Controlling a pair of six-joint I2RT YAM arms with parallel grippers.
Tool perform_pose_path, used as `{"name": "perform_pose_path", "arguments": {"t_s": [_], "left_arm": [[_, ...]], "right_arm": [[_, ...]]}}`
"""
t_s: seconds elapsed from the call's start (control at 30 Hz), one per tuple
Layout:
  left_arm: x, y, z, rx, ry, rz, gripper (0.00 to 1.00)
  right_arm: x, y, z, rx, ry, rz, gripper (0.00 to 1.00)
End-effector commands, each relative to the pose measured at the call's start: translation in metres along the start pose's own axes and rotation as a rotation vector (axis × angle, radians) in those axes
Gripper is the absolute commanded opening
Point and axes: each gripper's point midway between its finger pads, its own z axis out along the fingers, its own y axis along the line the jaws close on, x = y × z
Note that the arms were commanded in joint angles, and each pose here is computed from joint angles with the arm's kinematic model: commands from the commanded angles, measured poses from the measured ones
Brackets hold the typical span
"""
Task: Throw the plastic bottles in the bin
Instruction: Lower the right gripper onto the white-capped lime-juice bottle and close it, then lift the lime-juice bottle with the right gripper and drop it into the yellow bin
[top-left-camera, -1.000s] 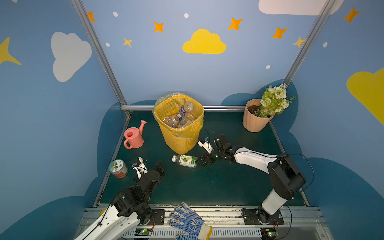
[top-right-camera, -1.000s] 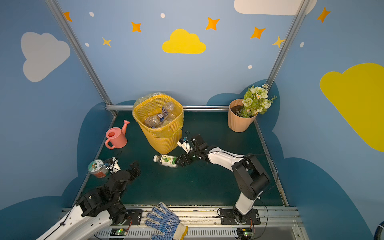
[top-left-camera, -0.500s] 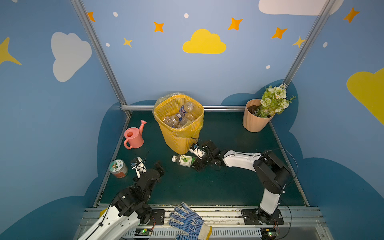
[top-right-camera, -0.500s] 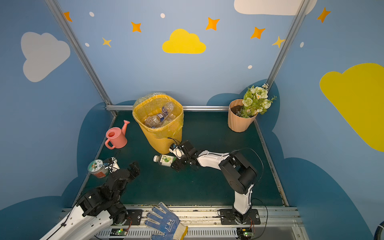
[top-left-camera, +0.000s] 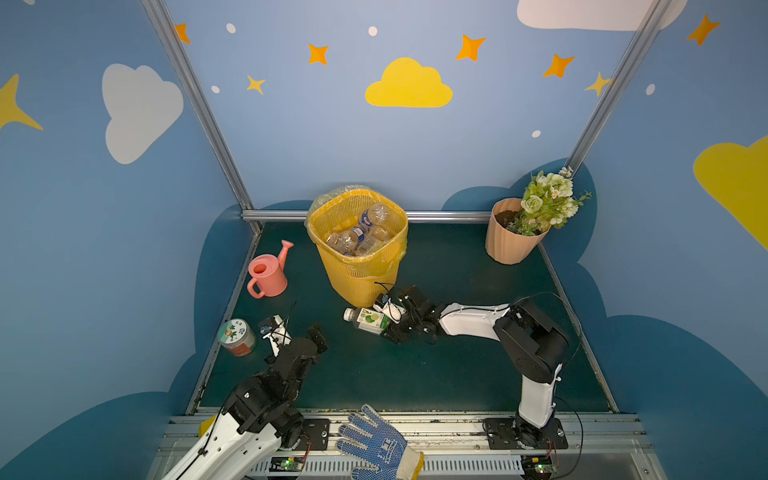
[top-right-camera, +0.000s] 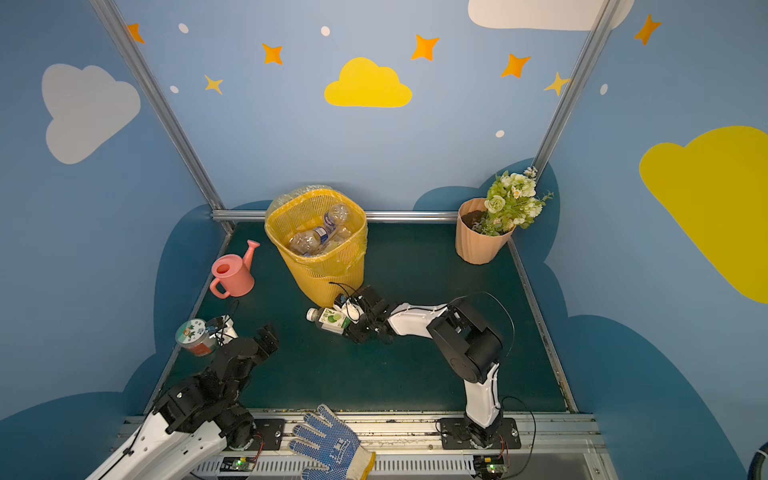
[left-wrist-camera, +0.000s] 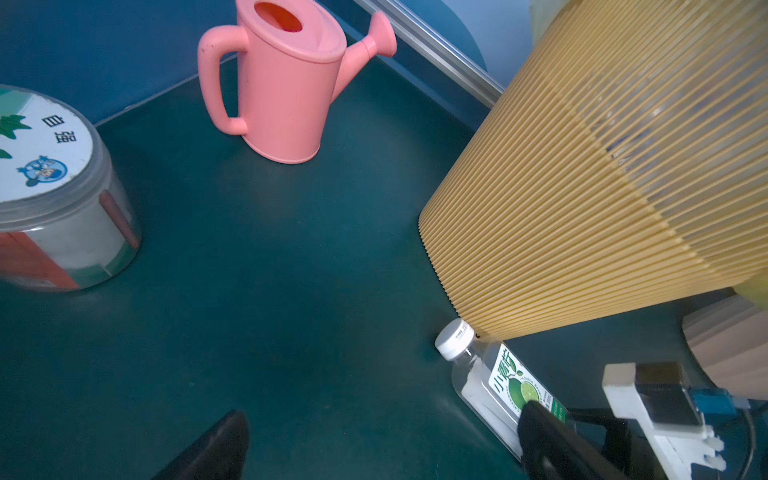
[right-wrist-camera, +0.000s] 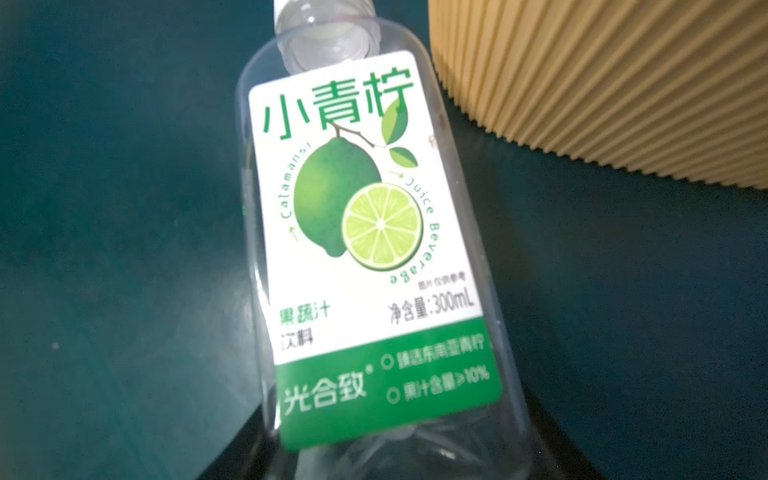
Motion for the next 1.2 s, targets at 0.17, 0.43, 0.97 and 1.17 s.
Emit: {"name": "perform_pose_path", "arguments": {"t_s": [0.17,0.43,0.97,1.17], "left_arm": [[0.002,0.008,-0.001,-0.016,0.003,0.009,1.0],[0.004,0.007,0.0,-0.015,0.011,0.007,1.0],[0.006,0.003,0.002,-0.005,0.024,0.002,1.0],[0.007,0.004,0.001,-0.007,0.029,0.0,1.0]], "right_arm": [[0.037,0.012,-0.046,0.04,0.077,0.102,0.53],[0.061,0.012,-0.08,0.114,0.076,0.183,0.55],[0.028,0.007,-0.099,0.173,0.041,0.114,0.88],[0.024,0.015,-0.08,0.086,0.177,0.089,0.87]]}}
